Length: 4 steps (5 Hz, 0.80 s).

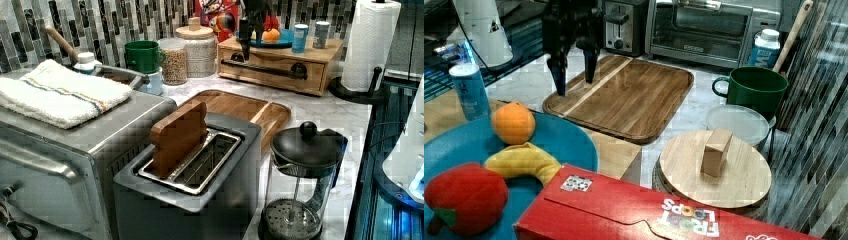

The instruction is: Open the drawer.

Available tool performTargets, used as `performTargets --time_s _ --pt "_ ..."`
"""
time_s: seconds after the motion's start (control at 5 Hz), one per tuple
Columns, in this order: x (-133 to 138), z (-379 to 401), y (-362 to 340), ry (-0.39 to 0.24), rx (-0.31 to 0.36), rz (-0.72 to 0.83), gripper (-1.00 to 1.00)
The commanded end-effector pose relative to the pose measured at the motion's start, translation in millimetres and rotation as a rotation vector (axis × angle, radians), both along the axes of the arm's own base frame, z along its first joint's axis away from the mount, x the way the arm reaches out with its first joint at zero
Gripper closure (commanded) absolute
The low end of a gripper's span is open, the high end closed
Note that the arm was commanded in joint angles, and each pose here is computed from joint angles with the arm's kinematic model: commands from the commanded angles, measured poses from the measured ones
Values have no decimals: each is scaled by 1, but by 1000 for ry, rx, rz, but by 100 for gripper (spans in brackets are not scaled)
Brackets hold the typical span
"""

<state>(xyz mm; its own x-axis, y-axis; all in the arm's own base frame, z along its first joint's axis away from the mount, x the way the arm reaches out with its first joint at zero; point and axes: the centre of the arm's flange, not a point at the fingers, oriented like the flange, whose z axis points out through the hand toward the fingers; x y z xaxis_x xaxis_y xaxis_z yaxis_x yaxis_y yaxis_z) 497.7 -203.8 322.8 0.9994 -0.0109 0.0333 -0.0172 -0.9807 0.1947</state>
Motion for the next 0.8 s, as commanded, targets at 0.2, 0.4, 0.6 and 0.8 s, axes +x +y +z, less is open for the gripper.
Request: performTargets --time_s 0.2,0.4,0.6,0.8 --pt "-3 -28 -21 0 -63 28 -100" --pt "-8 -41 -28 -38 -99 3 -100" --pt "-5 -48 -34 -26 -92 13 -100" --pt "-1 -63 -33 -24 -71 1 -100"
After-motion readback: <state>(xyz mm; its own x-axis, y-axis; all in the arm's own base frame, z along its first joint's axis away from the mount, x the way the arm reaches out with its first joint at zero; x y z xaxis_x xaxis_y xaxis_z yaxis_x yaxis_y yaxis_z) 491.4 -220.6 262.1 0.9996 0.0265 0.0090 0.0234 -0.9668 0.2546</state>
